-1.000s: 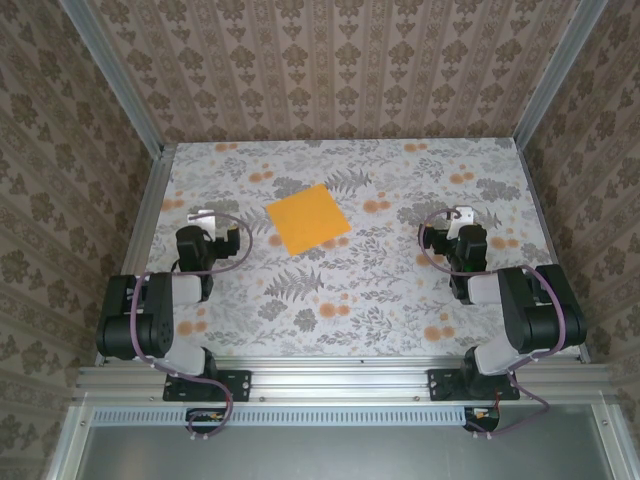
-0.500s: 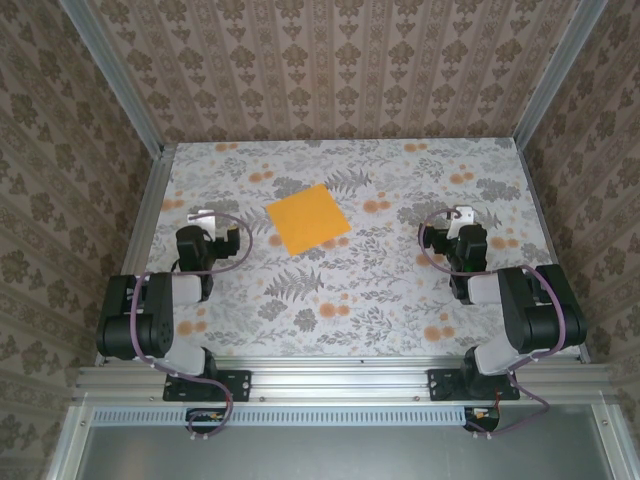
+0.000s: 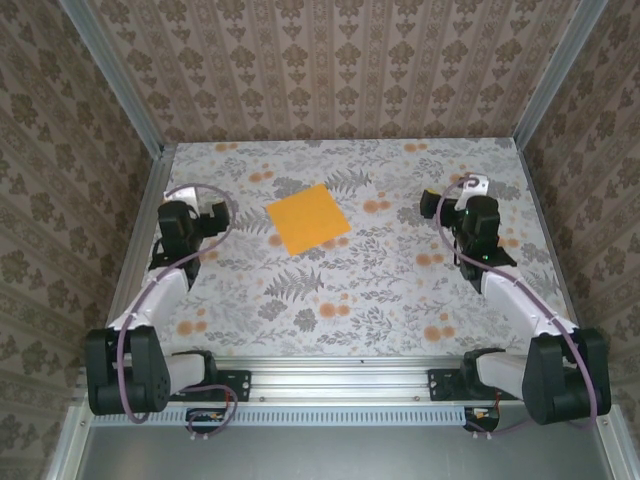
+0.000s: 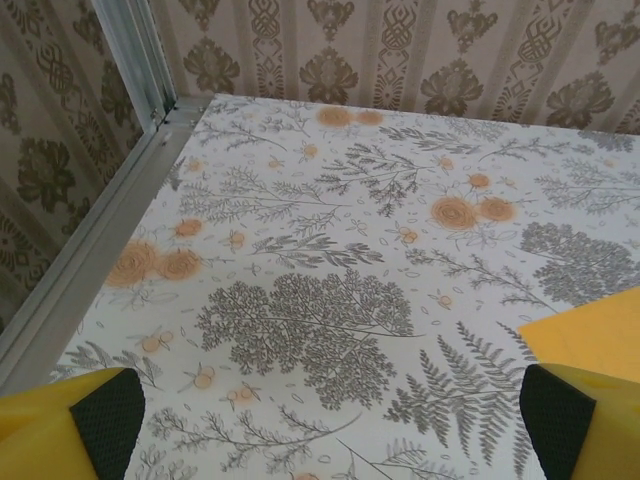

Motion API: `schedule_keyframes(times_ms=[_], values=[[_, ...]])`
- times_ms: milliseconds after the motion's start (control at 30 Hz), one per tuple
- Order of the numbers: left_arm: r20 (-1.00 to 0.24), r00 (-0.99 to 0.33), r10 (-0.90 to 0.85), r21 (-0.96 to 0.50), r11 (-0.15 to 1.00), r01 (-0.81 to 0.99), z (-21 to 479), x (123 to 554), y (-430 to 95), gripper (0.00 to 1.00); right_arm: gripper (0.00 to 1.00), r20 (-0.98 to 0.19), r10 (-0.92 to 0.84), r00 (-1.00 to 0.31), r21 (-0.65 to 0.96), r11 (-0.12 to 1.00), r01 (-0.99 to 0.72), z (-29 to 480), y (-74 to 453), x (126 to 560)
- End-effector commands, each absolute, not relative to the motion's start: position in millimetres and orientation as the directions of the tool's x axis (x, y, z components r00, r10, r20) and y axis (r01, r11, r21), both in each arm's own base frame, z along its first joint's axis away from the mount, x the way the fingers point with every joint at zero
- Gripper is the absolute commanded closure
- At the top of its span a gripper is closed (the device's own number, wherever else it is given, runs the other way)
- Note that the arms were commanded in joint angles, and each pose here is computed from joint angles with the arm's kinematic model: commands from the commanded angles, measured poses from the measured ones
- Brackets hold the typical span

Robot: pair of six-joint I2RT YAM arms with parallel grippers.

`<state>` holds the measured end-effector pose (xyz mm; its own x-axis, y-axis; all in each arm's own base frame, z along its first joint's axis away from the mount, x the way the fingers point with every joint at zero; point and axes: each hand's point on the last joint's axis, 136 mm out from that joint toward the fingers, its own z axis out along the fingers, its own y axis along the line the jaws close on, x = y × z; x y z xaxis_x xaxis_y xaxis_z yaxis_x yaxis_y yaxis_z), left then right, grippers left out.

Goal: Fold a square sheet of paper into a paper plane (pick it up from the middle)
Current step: Move the square sheet of paper to the center of the table.

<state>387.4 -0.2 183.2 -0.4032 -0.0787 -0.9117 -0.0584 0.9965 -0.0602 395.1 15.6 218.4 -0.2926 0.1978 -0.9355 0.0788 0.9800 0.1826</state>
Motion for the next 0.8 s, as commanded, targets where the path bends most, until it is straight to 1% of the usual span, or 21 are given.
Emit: schedule_keyframes(times_ms=[0,67,133,200,233,300,400,433,567,767], values=[[-0.833,-0.535,-0.145,-0.139,0.989,-0.051,174.5,367.9,-16.3,0.0,0.0,-0.773,0.313,-0.552,0.303,0.946,0.112,181.4,44.2,379.9],[-0.815,-0.566,-0.122,-0.145,0.989,-0.004,180.1,362.7,-29.5,0.0,0.0,-0.747,0.275,-0.605,0.308,0.95,0.051,179.9,75.8,385.1],[-0.798,-0.595,-0.097,-0.142,0.99,0.029,185.2,359.2,-39.8,0.0,0.0,-0.723,0.195,-0.663,0.238,0.971,0.027,173.5,107.2,389.2],[-0.786,-0.611,-0.095,-0.15,0.988,0.039,189.7,357.4,-45.5,0.0,0.0,-0.649,0.105,-0.753,0.154,0.988,0.005,152.6,141.4,395.5],[-0.782,-0.614,-0.105,-0.162,0.986,0.037,190.3,356.8,-47.1,0.0,0.0,-0.626,0.076,-0.776,0.13,0.991,-0.008,146.3,156.2,398.2],[-0.778,-0.612,-0.141,-0.203,0.979,0.032,193.6,356.0,-50.9,0.0,0.0,-0.581,0.002,-0.814,0.083,0.995,-0.057,127.9,191.1,404.2],[-0.762,-0.619,-0.189,-0.258,0.966,0.022,194.0,352.6,-55.4,0.0,0.0,-0.547,-0.076,-0.834,0.03,0.993,-0.11,112.9,229.6,411.6],[-0.755,-0.623,-0.206,-0.275,0.961,0.015,194.0,351.0,-56.6,0.0,0.0,-0.519,-0.106,-0.848,0.008,0.992,-0.129,102.9,243.2,413.4],[-0.719,-0.647,-0.255,-0.325,0.945,-0.011,186.4,344.2,-59.8,0.0,0.0,-0.48,-0.162,-0.862,-0.046,0.986,-0.16,77.6,274.5,424.8],[-0.687,-0.661,-0.302,-0.359,0.932,-0.053,172.7,332.3,-58.3,0.0,0.02,-0.428,-0.22,-0.877,-0.13,0.975,-0.181,45.8,291.9,441.3]])
